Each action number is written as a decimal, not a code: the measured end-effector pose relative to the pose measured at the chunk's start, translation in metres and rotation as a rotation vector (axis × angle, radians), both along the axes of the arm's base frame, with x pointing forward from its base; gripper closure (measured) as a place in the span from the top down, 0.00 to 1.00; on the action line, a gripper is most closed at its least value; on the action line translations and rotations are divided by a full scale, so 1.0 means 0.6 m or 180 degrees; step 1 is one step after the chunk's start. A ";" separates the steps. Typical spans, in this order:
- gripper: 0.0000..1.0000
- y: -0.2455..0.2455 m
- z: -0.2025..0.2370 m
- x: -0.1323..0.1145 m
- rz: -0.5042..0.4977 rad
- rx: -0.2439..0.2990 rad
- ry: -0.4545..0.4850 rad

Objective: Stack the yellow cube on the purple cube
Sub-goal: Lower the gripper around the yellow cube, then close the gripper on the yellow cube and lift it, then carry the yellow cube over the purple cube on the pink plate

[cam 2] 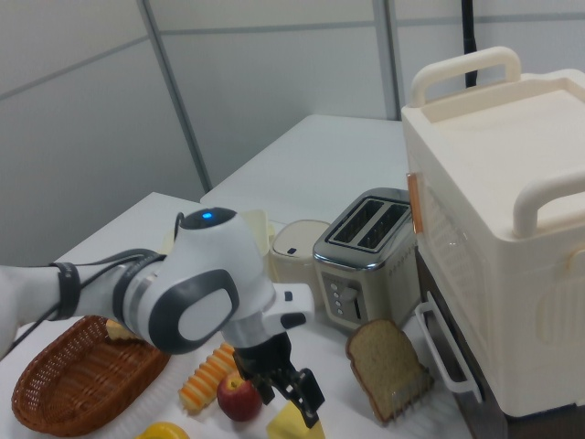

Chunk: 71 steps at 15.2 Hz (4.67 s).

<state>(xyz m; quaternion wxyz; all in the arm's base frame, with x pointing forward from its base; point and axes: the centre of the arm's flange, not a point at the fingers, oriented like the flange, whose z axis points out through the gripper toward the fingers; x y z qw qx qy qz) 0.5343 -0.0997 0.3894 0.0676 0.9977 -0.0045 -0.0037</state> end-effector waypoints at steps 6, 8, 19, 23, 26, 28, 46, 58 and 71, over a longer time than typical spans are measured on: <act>1.00 -0.006 -0.032 0.008 0.0015 -0.0002 0.0034; 1.00 -0.007 -0.047 0.010 0.0050 -0.0029 0.0062; 1.00 -0.006 -0.054 0.016 0.0079 -0.0041 0.0031; 1.00 -0.001 -0.049 0.018 0.0053 -0.0045 0.0006; 1.00 0.009 -0.049 0.020 0.0036 -0.0042 -0.0002; 1.00 0.011 -0.049 0.020 0.0022 -0.0042 -0.0003; 0.63 0.021 -0.097 0.022 0.0010 -0.0003 0.0152; 0.63 -0.196 0.062 -0.048 -0.0913 -0.0162 -0.0360; 0.63 -0.345 0.071 -0.141 -0.1280 -0.0112 -0.0311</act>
